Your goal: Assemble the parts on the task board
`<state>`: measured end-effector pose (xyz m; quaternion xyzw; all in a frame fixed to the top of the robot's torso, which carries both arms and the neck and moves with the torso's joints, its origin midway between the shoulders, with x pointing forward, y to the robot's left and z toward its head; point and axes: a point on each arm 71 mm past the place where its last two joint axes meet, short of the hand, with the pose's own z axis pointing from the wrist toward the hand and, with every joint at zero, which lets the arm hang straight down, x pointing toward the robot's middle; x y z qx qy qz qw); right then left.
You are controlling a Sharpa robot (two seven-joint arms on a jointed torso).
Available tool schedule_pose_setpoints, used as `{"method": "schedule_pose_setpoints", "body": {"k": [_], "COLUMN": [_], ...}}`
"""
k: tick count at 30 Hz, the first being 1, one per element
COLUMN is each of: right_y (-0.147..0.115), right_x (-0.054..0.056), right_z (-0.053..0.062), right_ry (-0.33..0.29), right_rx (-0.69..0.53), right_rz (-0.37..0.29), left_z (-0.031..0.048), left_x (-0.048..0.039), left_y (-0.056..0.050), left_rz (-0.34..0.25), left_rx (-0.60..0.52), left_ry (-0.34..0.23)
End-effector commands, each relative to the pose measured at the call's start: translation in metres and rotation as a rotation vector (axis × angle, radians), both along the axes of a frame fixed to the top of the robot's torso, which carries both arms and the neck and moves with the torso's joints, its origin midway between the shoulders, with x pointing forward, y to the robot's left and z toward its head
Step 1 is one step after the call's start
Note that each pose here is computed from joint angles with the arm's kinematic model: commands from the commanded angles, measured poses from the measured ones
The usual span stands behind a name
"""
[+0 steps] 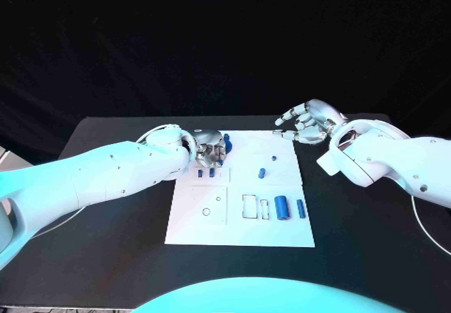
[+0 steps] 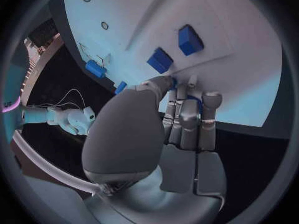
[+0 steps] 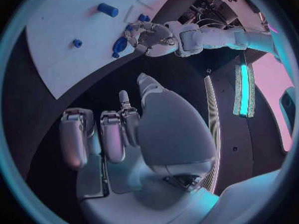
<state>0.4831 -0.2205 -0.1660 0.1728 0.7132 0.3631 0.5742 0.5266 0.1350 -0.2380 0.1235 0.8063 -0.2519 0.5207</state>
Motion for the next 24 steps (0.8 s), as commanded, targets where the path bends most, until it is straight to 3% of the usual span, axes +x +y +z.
{"method": "schedule_pose_setpoints", "body": {"k": [1, 24], "right_y": [0.0015, 0.002], "right_x": [-0.0007, -0.0005], "right_z": [0.0004, 0.0001], "right_ry": [-0.008, -0.005], "right_rx": [0.002, 0.0], "right_rz": [0.013, 0.014], "left_z": [-0.0034, -0.0024], "left_x": [-0.0019, -0.0008], "left_y": [-0.0027, -0.0042], "left_rz": [-0.011, -0.007], "left_rx": [0.008, -0.033], "left_ry": [0.023, 0.021]}}
